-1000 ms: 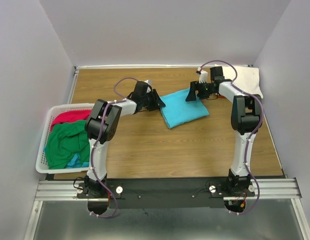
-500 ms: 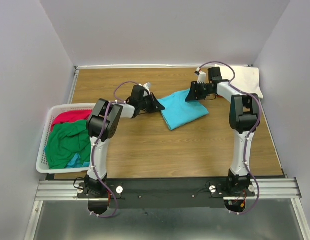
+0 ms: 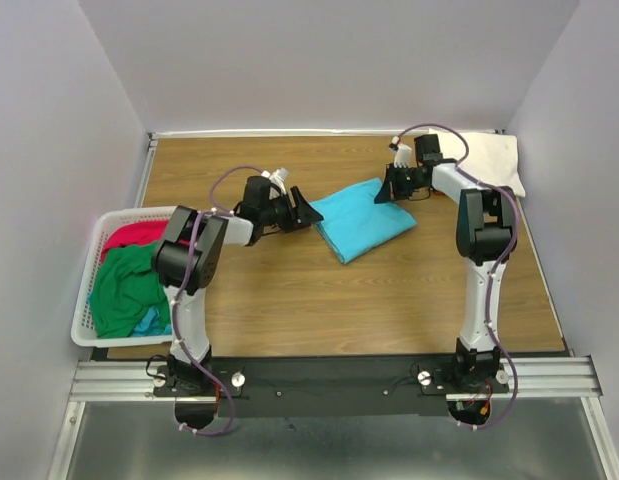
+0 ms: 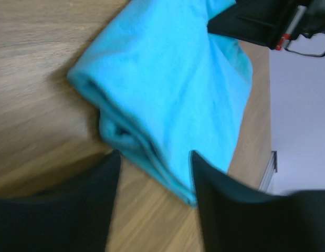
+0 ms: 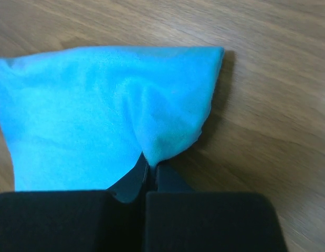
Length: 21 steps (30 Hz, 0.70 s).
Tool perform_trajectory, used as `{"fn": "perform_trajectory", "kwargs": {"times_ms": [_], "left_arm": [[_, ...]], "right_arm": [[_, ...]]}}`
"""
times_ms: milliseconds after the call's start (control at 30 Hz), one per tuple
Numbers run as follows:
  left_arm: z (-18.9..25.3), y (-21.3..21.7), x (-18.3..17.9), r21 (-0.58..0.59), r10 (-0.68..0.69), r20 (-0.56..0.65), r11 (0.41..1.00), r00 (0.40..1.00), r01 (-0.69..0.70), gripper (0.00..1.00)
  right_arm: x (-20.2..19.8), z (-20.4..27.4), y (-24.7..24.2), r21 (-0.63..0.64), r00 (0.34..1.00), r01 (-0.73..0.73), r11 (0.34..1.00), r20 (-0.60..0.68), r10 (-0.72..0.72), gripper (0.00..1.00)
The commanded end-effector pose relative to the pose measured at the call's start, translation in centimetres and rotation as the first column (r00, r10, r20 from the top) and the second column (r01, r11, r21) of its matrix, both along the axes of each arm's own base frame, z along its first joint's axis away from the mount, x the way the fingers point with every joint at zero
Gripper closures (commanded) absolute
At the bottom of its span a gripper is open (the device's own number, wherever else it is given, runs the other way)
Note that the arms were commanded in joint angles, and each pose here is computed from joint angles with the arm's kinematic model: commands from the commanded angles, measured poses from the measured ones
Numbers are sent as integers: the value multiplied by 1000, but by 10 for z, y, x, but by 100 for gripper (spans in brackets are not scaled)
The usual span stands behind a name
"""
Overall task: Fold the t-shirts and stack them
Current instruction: Neatly place the folded tshirt to the corner
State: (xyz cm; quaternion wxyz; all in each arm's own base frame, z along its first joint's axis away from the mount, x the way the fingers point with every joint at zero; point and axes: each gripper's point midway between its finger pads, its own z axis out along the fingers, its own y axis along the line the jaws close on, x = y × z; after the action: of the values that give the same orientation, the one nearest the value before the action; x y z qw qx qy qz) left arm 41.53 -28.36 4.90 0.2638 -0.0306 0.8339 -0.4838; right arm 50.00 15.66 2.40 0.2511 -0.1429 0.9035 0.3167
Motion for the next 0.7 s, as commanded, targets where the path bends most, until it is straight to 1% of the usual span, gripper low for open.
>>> {"fn": "perform_trajectory", "kwargs": {"times_ms": [0, 33, 67, 100, 133, 200, 233, 300, 333, 400, 433, 467, 600, 667], "left_arm": [[76, 38, 15, 72, 63, 266, 994, 962, -85, 16], [81, 46, 13, 96, 74, 282, 990, 957, -105, 13], [87, 54, 16, 127, 104, 307, 981, 946, -149, 13], [95, 60, 16, 150, 107, 334, 975, 936, -166, 13], [111, 68, 11, 178, 100, 382, 968, 919, -179, 13], [125, 80, 10, 215, 119, 431, 949, 894, -230, 12], [141, 87, 4, 236, 109, 476, 940, 873, -246, 12], [156, 102, 4, 266, 133, 521, 913, 843, -309, 12], [170, 112, -1, 277, 147, 552, 896, 820, -347, 11], [181, 125, -6, 309, 145, 593, 868, 792, -390, 5], [191, 137, -11, 314, 159, 618, 848, 770, -428, 2], [193, 142, -15, 323, 159, 628, 838, 762, -440, 2], [200, 165, -33, 370, 131, 668, 795, 732, -480, 2], [191, 173, -40, 396, 122, 663, 780, 739, -484, 2]], "right_arm": [[9, 17, -42, -209, 994, 67, 976, 95, -48, 100], [12, 27, -46, -225, 991, 77, 971, 121, -51, 100], [14, 34, -49, -241, 988, 86, 967, 144, -52, 100], [16, 39, -54, -268, 984, 100, 958, 168, -55, 100], [19, 55, -57, -283, 977, 107, 953, 208, -48, 100], [21, 68, -65, -318, 968, 130, 939, 248, -50, 100], [21, 80, -68, -332, 959, 134, 934, 279, -39, 100], [22, 94, -76, -361, 948, 162, 918, 316, -43, 100], [22, 109, -79, -374, 936, 171, 912, 351, -32, 99], [24, 123, -90, -410, 920, 210, 887, 389, -37, 100], [25, 138, -92, -422, 905, 224, 879, 424, -27, 100], [27, 140, -96, -433, 901, 233, 871, 433, -26, 100], [33, 178, -107, -461, 855, 296, 836, 518, -18, 100], [39, 194, -112, -467, 833, 328, 821, 553, -19, 99]]}}
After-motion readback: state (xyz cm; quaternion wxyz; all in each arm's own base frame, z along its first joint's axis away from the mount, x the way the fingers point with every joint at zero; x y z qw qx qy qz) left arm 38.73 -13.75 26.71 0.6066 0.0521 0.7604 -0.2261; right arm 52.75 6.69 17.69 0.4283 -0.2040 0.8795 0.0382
